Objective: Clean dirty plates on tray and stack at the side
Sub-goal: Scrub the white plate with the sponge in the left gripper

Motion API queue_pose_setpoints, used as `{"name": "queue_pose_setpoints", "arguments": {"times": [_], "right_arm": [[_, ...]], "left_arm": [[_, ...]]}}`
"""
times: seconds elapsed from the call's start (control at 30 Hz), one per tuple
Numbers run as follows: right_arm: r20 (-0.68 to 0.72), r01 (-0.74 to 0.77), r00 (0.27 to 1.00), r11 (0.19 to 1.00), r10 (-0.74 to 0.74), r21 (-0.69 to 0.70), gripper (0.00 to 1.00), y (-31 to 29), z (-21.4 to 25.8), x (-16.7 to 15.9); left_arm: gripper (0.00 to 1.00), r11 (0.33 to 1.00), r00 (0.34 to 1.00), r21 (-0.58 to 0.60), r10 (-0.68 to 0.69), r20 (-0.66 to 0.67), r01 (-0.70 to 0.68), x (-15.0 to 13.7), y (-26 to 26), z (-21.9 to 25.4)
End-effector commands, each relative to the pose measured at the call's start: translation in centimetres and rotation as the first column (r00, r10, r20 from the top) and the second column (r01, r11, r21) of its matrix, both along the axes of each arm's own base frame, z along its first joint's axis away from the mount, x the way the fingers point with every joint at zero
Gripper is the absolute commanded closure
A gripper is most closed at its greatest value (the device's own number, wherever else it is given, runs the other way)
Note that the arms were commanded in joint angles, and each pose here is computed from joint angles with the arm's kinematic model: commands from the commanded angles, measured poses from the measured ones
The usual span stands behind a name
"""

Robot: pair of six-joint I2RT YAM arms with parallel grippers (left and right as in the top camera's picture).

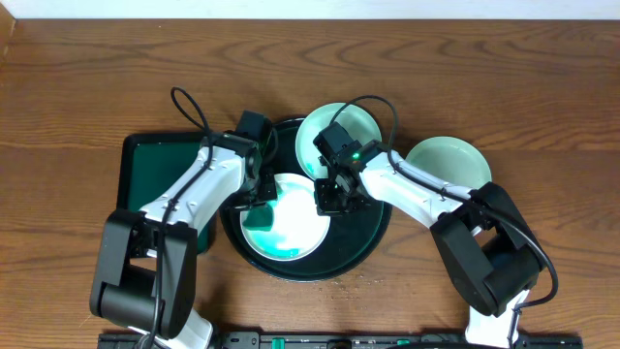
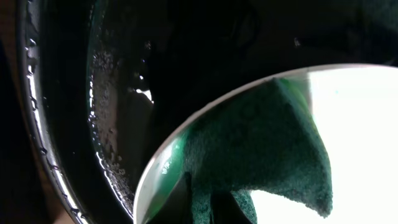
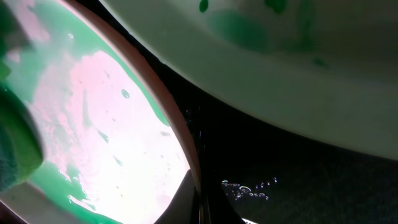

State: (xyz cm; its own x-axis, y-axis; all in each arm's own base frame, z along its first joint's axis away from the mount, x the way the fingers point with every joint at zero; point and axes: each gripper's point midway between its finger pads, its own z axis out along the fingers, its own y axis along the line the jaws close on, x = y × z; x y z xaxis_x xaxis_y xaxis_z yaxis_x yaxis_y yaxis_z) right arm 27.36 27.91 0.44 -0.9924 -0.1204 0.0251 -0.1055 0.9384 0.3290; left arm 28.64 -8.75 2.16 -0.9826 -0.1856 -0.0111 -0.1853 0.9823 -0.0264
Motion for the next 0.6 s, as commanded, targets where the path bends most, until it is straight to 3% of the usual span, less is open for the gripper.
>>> {"name": "queue_pose_setpoints", "arguments": {"times": [0.0, 0.27, 0.57], "right_arm": [[-0.003, 0.021, 1.0, 1.0, -0.021, -0.004, 0.99, 0.1, -0.2, 0.5], [-0.004, 0.02, 1.0, 1.0, -0.02, -0.002, 0.99, 0.1, -0.2, 0.4], [-0.006, 0.017, 1.0, 1.0, -0.017, -0.003, 0.99, 0.1, -0.2, 0.4]], "left_arm": [[0.93, 0.999, 0.998, -0.036, 0.014, -0.064, -0.017, -1.5, -1.0, -1.0], [0.93, 0.944, 0.978, -0.308, -0.164, -0.126, 0.119, -4.7, -7.2, -1.0], [0.93, 0.936, 0.993, -0.336, -0.116, -0.012, 0.106, -0.7, -6.2, 0.0]]}}
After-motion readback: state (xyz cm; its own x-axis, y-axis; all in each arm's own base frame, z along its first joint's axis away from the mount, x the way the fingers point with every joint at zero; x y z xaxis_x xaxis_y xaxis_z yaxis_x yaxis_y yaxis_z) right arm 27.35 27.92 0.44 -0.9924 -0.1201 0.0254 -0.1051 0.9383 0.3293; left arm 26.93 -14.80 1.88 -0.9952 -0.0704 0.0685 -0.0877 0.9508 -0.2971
